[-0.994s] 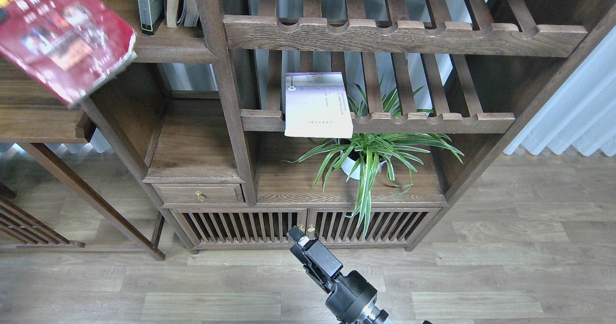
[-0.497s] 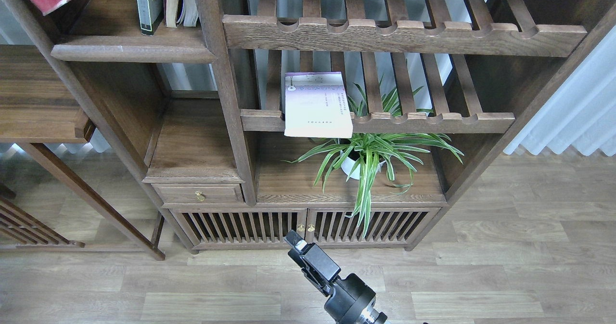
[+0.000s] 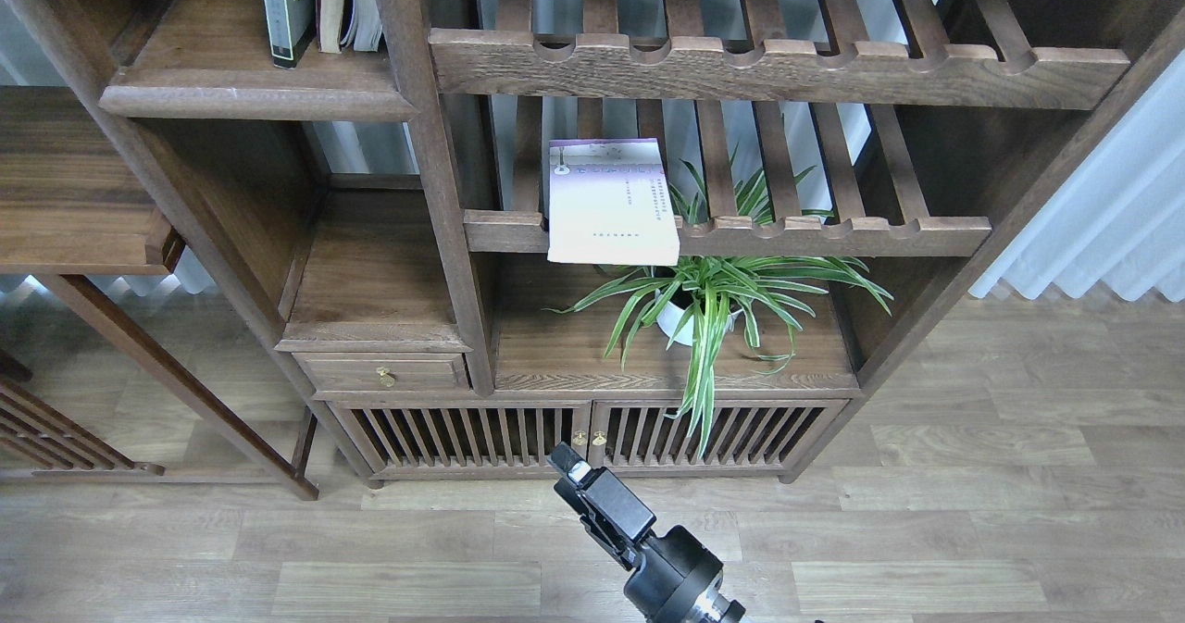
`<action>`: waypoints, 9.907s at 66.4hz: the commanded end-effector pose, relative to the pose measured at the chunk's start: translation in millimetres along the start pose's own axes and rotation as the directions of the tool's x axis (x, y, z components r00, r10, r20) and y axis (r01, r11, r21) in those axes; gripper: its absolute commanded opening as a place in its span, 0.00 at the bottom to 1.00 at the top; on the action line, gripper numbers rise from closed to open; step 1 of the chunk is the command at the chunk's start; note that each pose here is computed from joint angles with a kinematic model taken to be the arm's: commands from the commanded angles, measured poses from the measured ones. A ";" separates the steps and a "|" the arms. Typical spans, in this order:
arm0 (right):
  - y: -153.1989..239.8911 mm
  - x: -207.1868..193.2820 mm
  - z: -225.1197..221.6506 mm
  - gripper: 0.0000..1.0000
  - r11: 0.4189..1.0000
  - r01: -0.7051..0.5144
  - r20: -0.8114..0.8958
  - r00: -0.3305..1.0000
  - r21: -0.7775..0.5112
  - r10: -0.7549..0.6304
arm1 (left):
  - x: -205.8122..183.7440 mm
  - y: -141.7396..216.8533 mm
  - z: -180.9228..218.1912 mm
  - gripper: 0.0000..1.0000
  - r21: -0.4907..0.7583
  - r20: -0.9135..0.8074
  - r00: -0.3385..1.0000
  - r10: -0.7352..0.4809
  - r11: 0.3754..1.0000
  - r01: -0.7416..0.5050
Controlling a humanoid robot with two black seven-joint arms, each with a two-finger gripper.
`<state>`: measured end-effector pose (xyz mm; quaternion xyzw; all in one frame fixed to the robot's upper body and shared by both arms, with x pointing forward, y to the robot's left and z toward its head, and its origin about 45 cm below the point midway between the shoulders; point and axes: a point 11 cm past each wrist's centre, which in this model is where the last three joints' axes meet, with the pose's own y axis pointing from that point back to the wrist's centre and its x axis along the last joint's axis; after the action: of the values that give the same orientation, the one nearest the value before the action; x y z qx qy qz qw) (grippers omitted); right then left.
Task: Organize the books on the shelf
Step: 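Place the red book on the side shelf and release with left gripper, then raise the right gripper to the white book on the middle shelf, then grip the white book and pull it down off the shelf, then grasp the white book's other edge with the left gripper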
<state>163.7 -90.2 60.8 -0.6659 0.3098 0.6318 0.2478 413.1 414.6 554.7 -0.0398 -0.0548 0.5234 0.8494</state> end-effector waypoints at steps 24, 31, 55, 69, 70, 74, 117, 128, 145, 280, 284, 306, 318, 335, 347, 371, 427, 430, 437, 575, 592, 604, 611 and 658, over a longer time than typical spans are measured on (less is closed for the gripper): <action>-12.1 -9.6 -16.5 0.99 0.999 0.036 -0.022 0.999 0.026 -0.035 | -5.2 -62.4 -16.0 0.05 0.054 0.124 0.991 0.046 0.997 -0.053; -20.9 -17.3 -36.1 0.99 0.996 0.062 -0.030 0.998 0.069 -0.060 | -6.5 -74.6 -31.2 0.05 0.079 0.116 0.992 0.053 0.995 -0.062; -42.7 -41.5 -84.8 0.99 0.976 0.140 -0.078 0.989 0.166 -0.128 | -30.4 -111.7 -70.3 0.05 0.076 0.042 0.999 0.019 0.997 -0.022; -45.3 -44.2 -88.8 0.99 0.972 0.147 -0.066 0.988 0.182 -0.137 | -26.8 -117.9 -81.1 0.05 0.049 0.073 0.996 0.047 0.998 -0.051; -45.3 -44.2 -88.8 0.99 0.972 0.147 -0.066 0.988 0.182 -0.137 | -25.8 -117.4 -82.4 0.05 0.051 0.075 0.996 0.050 0.997 -0.054; -46.6 -46.0 -89.5 0.99 0.972 0.153 -0.069 0.987 0.180 -0.142 | -23.6 -116.5 -82.9 0.05 0.035 0.081 0.995 0.057 0.998 -0.060; -49.9 -51.0 -88.1 0.99 0.971 0.167 -0.068 0.985 0.171 -0.158 | -37.6 -131.8 -132.8 0.05 -0.003 0.089 0.994 0.056 0.998 -0.056; -50.4 -52.4 -87.4 0.99 0.971 0.172 -0.068 0.984 0.169 -0.162 | -37.7 -130.7 -144.1 0.05 0.010 0.077 0.995 0.059 0.998 -0.060; -50.4 -53.0 -87.9 0.99 0.970 0.173 -0.068 0.984 0.170 -0.164 | -46.8 -133.6 -154.6 0.07 0.013 0.062 0.997 0.041 0.999 -0.042; -60.3 -46.9 -65.7 0.99 0.983 0.155 -0.077 0.986 0.100 -0.147 | -78.4 170.6 -362.4 0.87 0.333 -0.475 0.841 0.259 0.938 -0.100; -63.8 -43.9 -71.8 0.99 0.985 0.144 -0.097 0.986 0.098 -0.135 | -82.2 191.8 -379.6 0.88 0.376 -0.493 0.811 0.315 0.918 -0.128; -80.9 -20.2 -102.5 0.99 0.994 -0.007 -0.188 0.982 0.105 0.027 | -110.4 247.6 -439.4 0.90 0.560 -0.536 0.702 0.468 0.820 -0.118; -93.4 -17.1 -119.4 0.99 0.990 -0.072 -0.214 0.972 0.120 0.097 | -116.5 249.8 -443.7 0.91 0.564 -0.548 0.689 0.474 0.818 -0.115; -113.7 -32.8 -140.0 0.99 0.981 -0.109 -0.205 0.969 0.158 0.140 | -117.8 249.9 -444.5 0.90 0.564 -0.551 0.685 0.476 0.818 -0.114; -121.8 -39.2 -148.0 0.97 0.976 -0.130 -0.185 0.969 0.176 0.163 | -118.3 249.6 -444.8 0.91 0.562 -0.554 0.684 0.476 0.819 -0.115; -124.1 -36.6 -152.4 0.91 0.969 -0.159 -0.160 0.969 0.187 0.190 | -118.3 249.6 -444.8 0.90 0.562 -0.554 0.684 0.476 0.819 -0.115; -129.1 -35.4 -179.0 0.67 0.943 -0.217 -0.126 0.959 0.253 0.255 | -111.6 247.9 -440.0 0.91 0.549 -0.550 0.684 0.478 0.825 -0.135; -129.1 -35.6 -179.5 0.65 0.942 -0.217 -0.125 0.959 0.255 0.254 | -111.7 247.9 -440.1 0.91 0.549 -0.550 0.684 0.478 0.825 -0.134; -128.8 -36.5 -181.6 0.58 0.940 -0.210 -0.124 0.960 0.271 0.250 | -111.7 247.9 -440.1 0.91 0.549 -0.550 0.684 0.478 0.825 -0.134; 8.5 21.8 31.1 0.05 0.969 -0.062 0.051 0.996 -0.240 0.077 | -215.3 225.8 -457.0 1.00 0.415 -0.897 0.104 0.429 0.900 -0.136; 10.7 22.8 35.8 0.05 0.966 -0.065 0.055 0.995 -0.249 0.082 | -260.5 224.0 -470.7 1.00 0.440 -0.896 0.057 0.441 0.898 -0.028; 13.2 23.9 39.2 0.05 0.965 -0.069 0.061 0.994 -0.254 0.087 | -286.7 211.4 -474.9 1.00 0.424 -0.905 0.029 0.424 0.905 0.031; 13.3 23.7 39.4 0.05 0.965 -0.069 0.062 0.994 -0.253 0.087 | -298.7 204.4 -476.9 1.00 0.417 -0.909 0.027 0.416 0.906 0.068; 15.0 24.3 42.9 0.05 0.963 -0.071 0.066 0.994 -0.260 0.091 | -323.5 189.6 -490.1 0.33 0.417 -0.906 -0.036 0.421 0.905 0.085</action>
<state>123.5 -71.9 34.2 -0.6541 0.2424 0.7016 0.1452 166.7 206.0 28.8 -0.2522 0.6634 0.4392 0.5509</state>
